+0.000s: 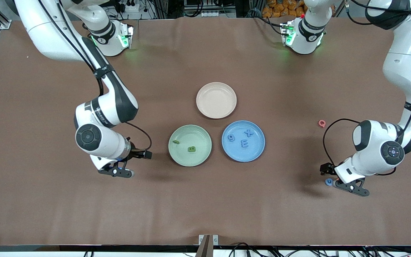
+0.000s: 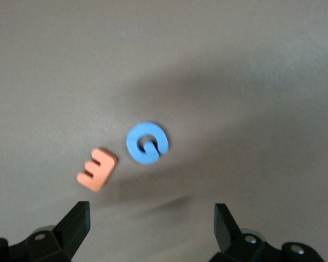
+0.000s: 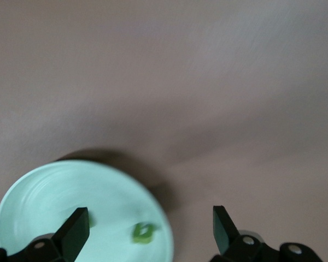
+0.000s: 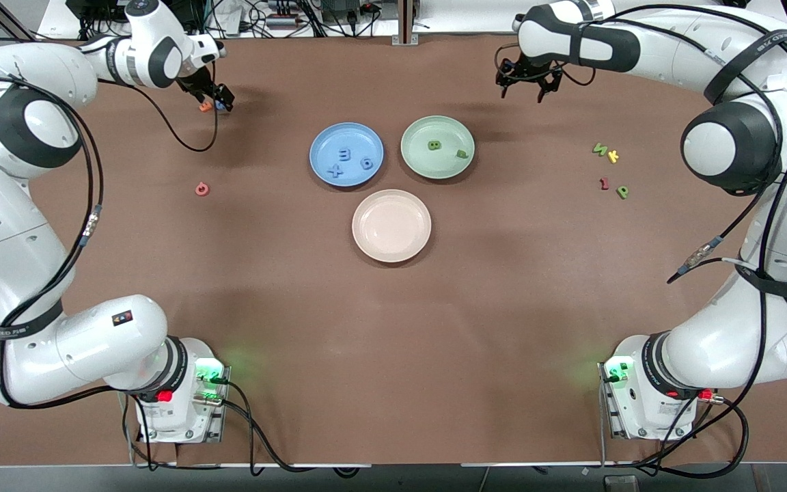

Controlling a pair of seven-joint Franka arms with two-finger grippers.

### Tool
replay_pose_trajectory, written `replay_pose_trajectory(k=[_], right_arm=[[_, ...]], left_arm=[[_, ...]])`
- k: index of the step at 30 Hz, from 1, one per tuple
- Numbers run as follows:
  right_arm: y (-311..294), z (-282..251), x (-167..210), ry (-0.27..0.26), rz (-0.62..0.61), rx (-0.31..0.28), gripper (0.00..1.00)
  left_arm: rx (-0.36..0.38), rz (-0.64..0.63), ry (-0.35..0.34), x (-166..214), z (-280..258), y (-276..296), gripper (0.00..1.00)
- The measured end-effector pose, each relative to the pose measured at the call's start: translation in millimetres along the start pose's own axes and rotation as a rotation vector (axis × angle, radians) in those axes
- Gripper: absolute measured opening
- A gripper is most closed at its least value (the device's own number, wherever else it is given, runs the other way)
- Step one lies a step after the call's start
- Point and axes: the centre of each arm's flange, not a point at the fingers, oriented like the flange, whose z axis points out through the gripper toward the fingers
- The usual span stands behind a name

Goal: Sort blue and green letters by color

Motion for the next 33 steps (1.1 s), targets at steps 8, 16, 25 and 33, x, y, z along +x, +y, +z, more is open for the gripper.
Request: replay_pose_trajectory(k=[8,16,25,33], right_arm=[[38,29,2,-0.017,-0.031,-0.116,1.00],[101,44,15,-0.046,0.007,-0.151,1.00],[149,46,22,-0.042,0.033,-0.173,0.97],[179,67,22,0.011,0.036,-0.168,0.93]], left_arm=[[-0.009,0.006,0.023,8,8,17,1.00],[-0.010,0.004,0.019,7,12,17,1.00],[0.002,-0.009,0.008,1,16,5,1.00],[0.000,-0.009,0.008,2,18,6,1.00]])
